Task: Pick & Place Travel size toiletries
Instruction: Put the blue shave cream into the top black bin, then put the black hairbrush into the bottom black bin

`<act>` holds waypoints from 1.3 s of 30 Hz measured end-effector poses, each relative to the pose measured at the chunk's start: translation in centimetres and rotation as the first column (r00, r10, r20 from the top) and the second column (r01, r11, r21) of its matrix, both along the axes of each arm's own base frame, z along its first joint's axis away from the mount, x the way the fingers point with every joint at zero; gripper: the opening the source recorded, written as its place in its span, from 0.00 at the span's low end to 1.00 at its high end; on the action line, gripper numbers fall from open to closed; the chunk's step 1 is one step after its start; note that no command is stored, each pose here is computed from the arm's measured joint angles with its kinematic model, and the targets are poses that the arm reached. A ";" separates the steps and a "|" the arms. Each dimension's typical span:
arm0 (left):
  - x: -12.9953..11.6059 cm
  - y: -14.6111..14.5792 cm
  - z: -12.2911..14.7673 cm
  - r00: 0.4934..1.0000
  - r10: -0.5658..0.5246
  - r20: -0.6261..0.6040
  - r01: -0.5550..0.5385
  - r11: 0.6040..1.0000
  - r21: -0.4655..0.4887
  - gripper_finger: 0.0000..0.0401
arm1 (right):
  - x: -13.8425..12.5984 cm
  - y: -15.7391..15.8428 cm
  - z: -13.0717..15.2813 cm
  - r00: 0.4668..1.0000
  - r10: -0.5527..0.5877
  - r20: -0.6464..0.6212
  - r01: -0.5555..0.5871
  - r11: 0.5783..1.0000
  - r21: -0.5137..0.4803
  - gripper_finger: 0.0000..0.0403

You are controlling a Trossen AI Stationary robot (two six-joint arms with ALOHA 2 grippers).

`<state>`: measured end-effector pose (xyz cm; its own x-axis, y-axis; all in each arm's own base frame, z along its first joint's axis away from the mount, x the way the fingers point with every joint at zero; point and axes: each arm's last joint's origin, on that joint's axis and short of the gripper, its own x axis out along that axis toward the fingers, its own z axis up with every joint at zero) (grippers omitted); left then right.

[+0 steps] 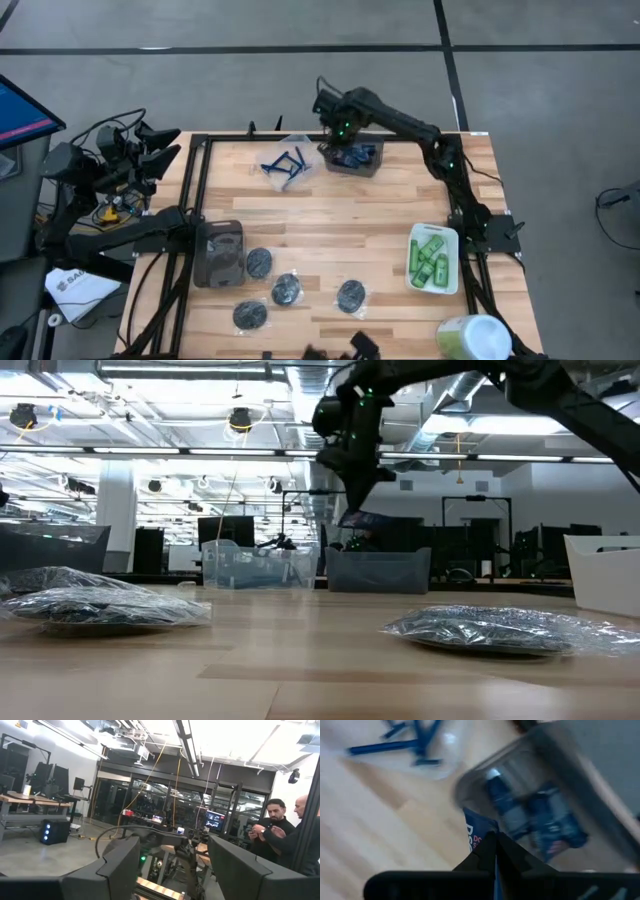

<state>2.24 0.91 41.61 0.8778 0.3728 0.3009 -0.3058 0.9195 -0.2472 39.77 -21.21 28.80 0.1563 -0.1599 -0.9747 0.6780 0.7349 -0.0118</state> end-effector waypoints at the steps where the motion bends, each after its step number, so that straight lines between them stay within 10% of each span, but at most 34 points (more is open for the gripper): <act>1: 0.0 0.0 0.0 1.000 0.000 0.000 0.000 1.000 0.000 0.58 | -0.3 -0.7 -0.1 1.000 -0.010 -0.009 0.010 1.000 -0.011 0.00; 18: -0.1 0.1 0.0 0.999 0.048 0.006 -0.048 0.999 -0.013 0.58 | -1.2 -3.8 -2.2 0.997 0.012 -0.073 -0.020 0.993 -0.119 0.01; 29: -0.1 0.1 0.0 0.999 0.052 0.004 -0.052 0.999 -0.016 0.58 | -0.8 -3.5 -1.5 1.000 0.016 -0.015 -0.017 0.993 -0.115 0.45; 39: 0.0 0.1 -0.1 0.999 0.040 -0.006 -0.040 0.999 -0.017 0.58 | -6.4 3.2 14.8 0.898 0.223 0.378 -0.075 0.927 -0.368 0.30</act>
